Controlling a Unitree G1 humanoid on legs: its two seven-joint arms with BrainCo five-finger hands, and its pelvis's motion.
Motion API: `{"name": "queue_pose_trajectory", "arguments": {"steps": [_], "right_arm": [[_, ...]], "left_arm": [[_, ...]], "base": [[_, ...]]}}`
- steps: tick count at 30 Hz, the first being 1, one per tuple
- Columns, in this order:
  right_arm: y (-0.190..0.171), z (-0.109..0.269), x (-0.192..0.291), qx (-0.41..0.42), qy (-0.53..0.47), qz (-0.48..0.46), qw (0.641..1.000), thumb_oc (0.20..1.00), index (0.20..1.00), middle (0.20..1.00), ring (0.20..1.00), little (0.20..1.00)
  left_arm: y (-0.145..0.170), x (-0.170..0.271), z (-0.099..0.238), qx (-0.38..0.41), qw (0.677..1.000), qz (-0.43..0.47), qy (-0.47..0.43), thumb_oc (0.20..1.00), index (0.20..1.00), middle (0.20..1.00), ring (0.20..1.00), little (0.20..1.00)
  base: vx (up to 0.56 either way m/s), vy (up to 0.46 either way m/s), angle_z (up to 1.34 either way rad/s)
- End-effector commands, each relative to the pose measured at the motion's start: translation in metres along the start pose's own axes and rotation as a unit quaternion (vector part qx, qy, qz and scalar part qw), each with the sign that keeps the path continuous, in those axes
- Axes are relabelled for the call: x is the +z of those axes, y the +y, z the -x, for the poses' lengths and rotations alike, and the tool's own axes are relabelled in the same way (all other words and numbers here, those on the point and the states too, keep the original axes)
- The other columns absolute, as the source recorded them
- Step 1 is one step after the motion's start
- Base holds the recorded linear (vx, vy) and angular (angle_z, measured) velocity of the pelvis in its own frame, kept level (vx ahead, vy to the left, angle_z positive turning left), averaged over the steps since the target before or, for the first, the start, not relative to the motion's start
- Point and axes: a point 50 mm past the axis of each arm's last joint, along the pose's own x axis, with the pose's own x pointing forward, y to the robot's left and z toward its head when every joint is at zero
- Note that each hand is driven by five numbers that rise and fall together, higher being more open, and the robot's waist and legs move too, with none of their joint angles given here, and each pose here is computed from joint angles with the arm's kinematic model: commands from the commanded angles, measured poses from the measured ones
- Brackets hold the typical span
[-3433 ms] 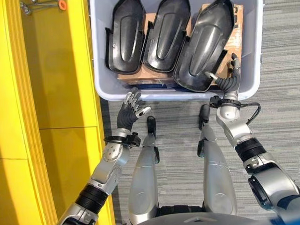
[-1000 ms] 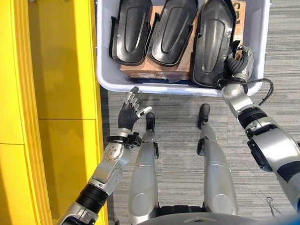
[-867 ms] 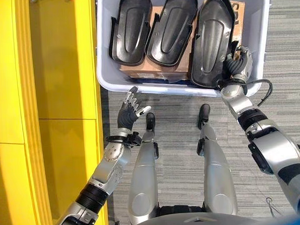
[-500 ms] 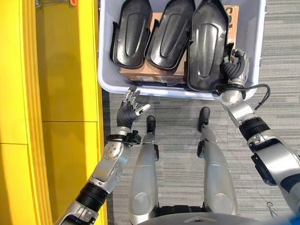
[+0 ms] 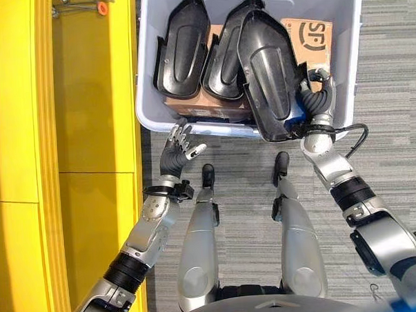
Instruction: Move parts from the plastic box to the shelf.
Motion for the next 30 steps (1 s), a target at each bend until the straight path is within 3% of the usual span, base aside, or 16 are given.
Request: {"name": "queue_pose_trajectory", "arguments": {"steps": [1, 12, 21, 30], "right_arm": [[-0.003, 0.005, 0.028, -0.014, -0.062, -0.096, 0.993, 0.200, 0.200, 0.200, 0.200, 0.200], [-0.002, 0.019, 0.044, 0.011, -0.082, -0.197, 0.977, 0.200, 0.200, 0.200, 0.200, 0.200], [0.017, 0.046, 0.051, 0.112, -0.055, -0.329, 0.936, 0.200, 0.200, 0.200, 0.200, 0.200], [0.024, 0.069, 0.055, 0.203, -0.063, -0.345, 0.914, 0.200, 0.200, 0.200, 0.200, 0.200]], "left_arm": [[0.005, 0.013, 0.012, -0.014, 1.000, -0.011, -0.025, 1.000, 1.000, 1.000, 1.000, 1.000], [0.011, 0.007, 0.019, -0.010, 1.000, -0.017, -0.005, 1.000, 1.000, 1.000, 1.000, 1.000], [0.019, -0.004, 0.027, 0.002, 1.000, -0.012, 0.025, 1.000, 1.000, 1.000, 1.000, 1.000], [0.035, -0.015, 0.042, 0.024, 0.998, -0.019, 0.056, 1.000, 1.000, 1.000, 1.000, 1.000]], "base": [[-0.01, -0.010, -0.07], [0.00, -0.002, -0.01], [0.01, -0.016, 0.00], [0.03, -0.108, 0.02]]}}
